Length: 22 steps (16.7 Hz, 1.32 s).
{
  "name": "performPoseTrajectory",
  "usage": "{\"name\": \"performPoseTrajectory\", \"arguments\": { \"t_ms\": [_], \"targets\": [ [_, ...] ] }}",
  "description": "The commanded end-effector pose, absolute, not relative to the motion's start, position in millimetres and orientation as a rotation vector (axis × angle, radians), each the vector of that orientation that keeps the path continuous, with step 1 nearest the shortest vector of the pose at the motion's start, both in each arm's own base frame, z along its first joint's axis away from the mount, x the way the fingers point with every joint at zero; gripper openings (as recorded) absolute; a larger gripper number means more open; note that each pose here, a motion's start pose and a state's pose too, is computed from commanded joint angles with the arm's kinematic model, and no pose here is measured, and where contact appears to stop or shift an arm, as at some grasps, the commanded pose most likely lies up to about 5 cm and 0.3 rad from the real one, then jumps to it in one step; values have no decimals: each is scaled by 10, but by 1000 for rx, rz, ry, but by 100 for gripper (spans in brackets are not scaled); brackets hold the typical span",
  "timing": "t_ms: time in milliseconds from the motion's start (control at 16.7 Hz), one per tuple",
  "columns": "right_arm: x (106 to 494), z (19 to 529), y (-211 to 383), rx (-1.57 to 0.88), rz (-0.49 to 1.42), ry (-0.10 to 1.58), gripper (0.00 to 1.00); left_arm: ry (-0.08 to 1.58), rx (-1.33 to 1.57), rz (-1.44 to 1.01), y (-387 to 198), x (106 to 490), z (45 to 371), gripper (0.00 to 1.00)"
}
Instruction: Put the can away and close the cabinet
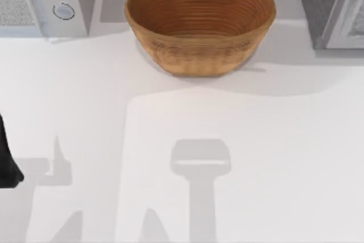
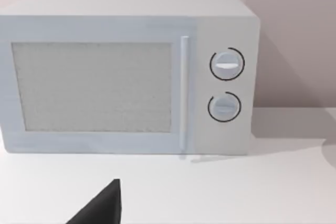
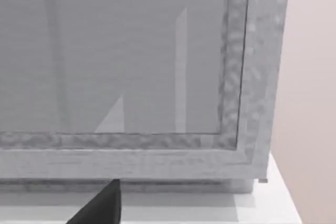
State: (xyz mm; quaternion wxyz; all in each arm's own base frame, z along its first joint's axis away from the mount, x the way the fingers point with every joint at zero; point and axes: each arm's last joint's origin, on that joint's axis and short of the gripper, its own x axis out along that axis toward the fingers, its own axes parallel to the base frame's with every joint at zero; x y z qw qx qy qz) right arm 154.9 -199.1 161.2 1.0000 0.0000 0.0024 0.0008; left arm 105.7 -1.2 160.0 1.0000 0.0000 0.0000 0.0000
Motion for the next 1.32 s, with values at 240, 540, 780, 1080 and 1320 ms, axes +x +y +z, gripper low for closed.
{"name": "performPoseTrajectory", "arguments": {
  "t_ms": [240, 540, 780, 1080, 1320],
  "targets": [
    [1539, 1598, -2015, 0, 2, 5, 100, 0, 0, 0, -12, 1057, 1600, 100],
    [1569, 1638, -2046, 3, 3, 7, 100, 0, 0, 0, -12, 1057, 1600, 100],
    [1704, 1933, -2272, 3, 3, 7, 100, 0, 0, 0, -12, 1057, 1600, 100],
    [1886, 2687, -2580, 3, 3, 7, 100, 0, 0, 0, -12, 1057, 1600, 100],
    [1918, 3496, -2637, 3, 3, 7, 100, 0, 0, 0, -12, 1057, 1600, 100]
  ]
}}
